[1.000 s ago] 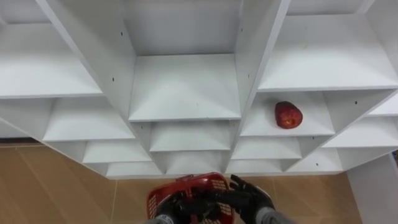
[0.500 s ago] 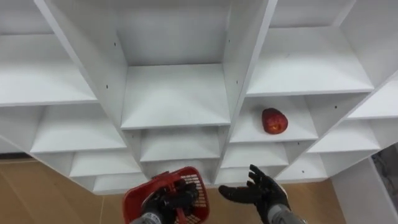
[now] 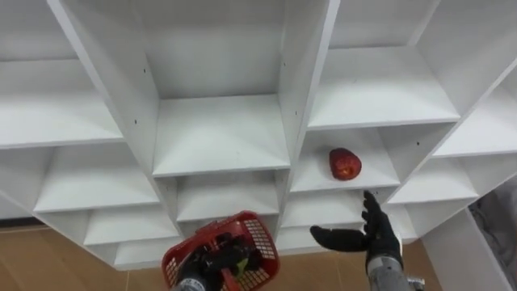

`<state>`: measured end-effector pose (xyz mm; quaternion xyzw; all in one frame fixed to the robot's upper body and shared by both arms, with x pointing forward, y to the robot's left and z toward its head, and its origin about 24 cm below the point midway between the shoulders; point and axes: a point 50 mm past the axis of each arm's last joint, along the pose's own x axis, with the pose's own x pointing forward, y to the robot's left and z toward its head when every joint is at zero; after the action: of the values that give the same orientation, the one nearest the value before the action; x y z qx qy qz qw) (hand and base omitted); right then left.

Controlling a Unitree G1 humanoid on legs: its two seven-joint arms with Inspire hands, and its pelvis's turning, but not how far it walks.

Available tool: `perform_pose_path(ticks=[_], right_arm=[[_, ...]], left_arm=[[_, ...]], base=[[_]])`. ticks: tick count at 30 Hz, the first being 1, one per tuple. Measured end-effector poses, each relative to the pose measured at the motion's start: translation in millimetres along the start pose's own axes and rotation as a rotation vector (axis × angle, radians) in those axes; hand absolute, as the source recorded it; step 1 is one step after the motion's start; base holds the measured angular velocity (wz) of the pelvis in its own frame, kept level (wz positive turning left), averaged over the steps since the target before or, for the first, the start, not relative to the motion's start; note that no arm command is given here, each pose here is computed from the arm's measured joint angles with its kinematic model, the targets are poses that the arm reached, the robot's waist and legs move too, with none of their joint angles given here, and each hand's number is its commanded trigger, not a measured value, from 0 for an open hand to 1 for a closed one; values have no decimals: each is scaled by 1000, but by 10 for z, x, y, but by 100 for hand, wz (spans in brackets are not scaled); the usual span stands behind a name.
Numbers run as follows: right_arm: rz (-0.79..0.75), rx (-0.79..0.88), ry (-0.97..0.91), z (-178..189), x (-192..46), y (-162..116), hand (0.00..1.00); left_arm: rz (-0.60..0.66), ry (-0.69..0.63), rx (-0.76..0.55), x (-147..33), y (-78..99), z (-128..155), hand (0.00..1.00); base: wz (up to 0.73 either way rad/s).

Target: Collect fruits from the closet

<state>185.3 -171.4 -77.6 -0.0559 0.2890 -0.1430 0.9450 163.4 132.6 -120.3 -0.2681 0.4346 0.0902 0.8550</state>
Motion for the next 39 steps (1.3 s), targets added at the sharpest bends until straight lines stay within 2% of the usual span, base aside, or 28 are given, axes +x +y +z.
perform_pose_path(ticks=[13, 21, 29, 35, 39], right_arm=[[-59, -41, -46, 83, 48, -193, 0], [-98, -91, -107, 336, 249, -364, 0], [-161, -82, -90, 517, 487, -422, 0], [-184, -72, -129, 703, 566, -402, 0], [-201, -69, -119, 760, 634, -426, 0]], left_arm=[[-6, -43, -38, -66, 131, 84, 100], [6, -90, 150, -79, 252, 215, 100], [-2, -122, 237, -43, 201, 361, 100], [2, -103, 272, 14, 230, 389, 100], [39, -82, 366, 79, 282, 428, 100]], base=[[2], [5], [10], [12], [3]])
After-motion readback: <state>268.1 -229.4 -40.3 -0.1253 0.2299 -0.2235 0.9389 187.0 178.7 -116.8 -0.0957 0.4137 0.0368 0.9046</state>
